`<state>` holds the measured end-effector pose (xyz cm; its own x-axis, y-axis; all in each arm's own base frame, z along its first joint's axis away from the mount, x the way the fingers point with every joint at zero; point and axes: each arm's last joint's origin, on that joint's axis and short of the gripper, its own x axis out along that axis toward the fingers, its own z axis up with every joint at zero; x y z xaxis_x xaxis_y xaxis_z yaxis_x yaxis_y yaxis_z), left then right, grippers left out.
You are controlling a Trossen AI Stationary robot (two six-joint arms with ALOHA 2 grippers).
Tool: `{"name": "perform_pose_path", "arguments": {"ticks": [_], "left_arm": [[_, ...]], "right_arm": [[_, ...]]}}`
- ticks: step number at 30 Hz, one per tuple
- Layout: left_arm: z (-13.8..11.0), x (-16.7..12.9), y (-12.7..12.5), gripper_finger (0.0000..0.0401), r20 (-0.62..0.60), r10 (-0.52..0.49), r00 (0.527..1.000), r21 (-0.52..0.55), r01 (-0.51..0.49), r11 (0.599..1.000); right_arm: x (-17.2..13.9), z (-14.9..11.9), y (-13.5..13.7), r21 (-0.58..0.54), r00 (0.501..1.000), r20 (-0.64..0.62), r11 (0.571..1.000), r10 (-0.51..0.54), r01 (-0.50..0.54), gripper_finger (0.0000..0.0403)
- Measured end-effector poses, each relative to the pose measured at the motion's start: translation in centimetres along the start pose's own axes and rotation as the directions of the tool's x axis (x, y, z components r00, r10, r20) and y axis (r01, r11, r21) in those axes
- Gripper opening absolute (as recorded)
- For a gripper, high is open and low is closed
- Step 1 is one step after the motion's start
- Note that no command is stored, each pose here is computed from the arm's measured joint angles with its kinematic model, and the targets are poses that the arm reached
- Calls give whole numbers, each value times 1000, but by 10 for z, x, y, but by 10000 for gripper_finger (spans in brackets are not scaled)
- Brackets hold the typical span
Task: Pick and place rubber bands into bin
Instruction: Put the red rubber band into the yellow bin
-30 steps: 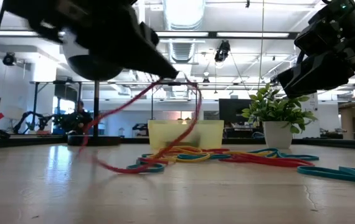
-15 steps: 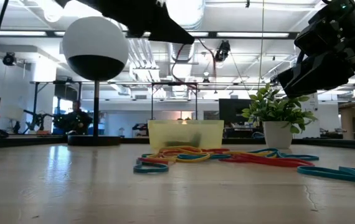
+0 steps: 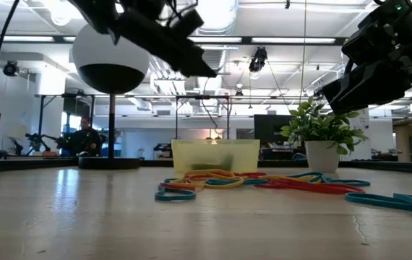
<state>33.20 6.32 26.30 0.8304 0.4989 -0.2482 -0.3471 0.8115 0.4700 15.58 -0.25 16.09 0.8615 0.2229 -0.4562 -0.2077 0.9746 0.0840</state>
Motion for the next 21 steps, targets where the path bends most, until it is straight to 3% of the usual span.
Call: {"name": "perform_pose_path", "arguments": {"ticks": [8, 13, 21], "left_arm": [[-25, 22, 12, 0, -46, -65, 997, -47, 63, 997], [-37, 32, 15, 0, -83, -55, 995, -121, 44, 992], [-47, 38, 10, 0, -123, -102, 987, -126, 86, 988]], "right_arm": [[0, 0, 0, -7, 1000, -1, 1000, 0, 0, 77], [0, -1, 0, -14, 1000, -2, 1000, 0, 0, 77], [0, -2, 0, -14, 1000, -5, 1000, 0, 0, 77]]}}
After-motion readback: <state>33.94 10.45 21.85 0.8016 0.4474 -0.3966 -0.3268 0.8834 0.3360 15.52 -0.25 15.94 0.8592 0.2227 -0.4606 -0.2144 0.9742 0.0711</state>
